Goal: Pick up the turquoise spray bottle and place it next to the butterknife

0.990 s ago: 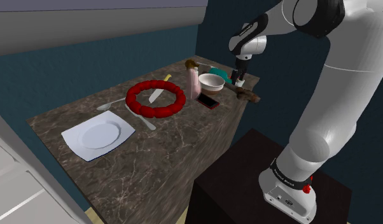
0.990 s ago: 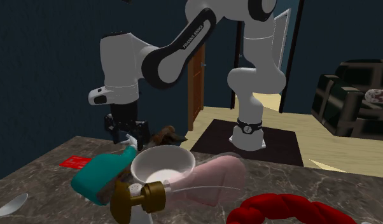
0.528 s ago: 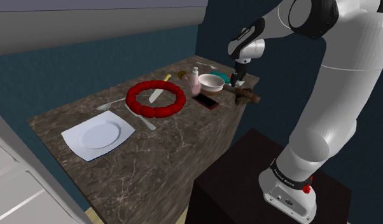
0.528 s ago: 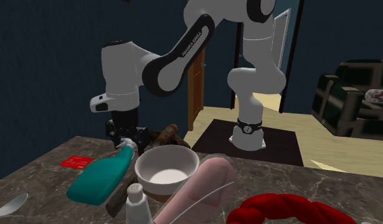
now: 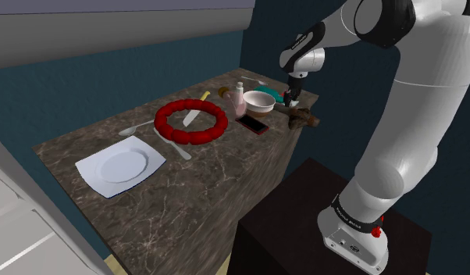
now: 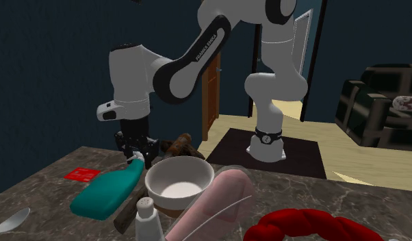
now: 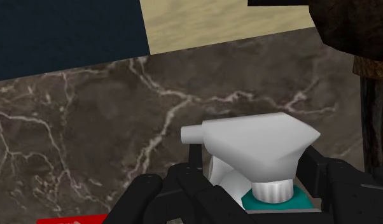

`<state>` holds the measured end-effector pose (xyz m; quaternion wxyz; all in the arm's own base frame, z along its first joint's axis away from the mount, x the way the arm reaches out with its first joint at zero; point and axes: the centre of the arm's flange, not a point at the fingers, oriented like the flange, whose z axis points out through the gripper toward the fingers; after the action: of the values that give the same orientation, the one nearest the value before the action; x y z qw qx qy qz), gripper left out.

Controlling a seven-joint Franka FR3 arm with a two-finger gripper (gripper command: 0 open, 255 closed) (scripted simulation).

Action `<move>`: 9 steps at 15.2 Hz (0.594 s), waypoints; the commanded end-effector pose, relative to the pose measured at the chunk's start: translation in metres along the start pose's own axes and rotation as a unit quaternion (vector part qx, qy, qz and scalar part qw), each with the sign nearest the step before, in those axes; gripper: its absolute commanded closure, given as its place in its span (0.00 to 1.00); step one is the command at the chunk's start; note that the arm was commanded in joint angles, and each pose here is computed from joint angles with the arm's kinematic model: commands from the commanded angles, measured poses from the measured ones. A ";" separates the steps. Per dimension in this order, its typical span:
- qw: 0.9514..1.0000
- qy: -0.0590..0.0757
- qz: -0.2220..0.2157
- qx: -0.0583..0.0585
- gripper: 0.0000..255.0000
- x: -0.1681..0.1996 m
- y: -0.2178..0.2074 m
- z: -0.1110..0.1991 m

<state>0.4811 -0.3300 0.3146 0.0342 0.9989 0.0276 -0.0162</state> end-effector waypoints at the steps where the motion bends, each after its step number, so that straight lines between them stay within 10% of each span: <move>1: 1.000 0.000 0.000 0.000 1.00 0.000 0.000 0.000; 9: 1.000 0.000 0.000 0.000 1.00 -0.001 0.001 -0.016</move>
<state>0.4814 -0.3299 0.3253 0.0342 0.9989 0.0276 -0.0161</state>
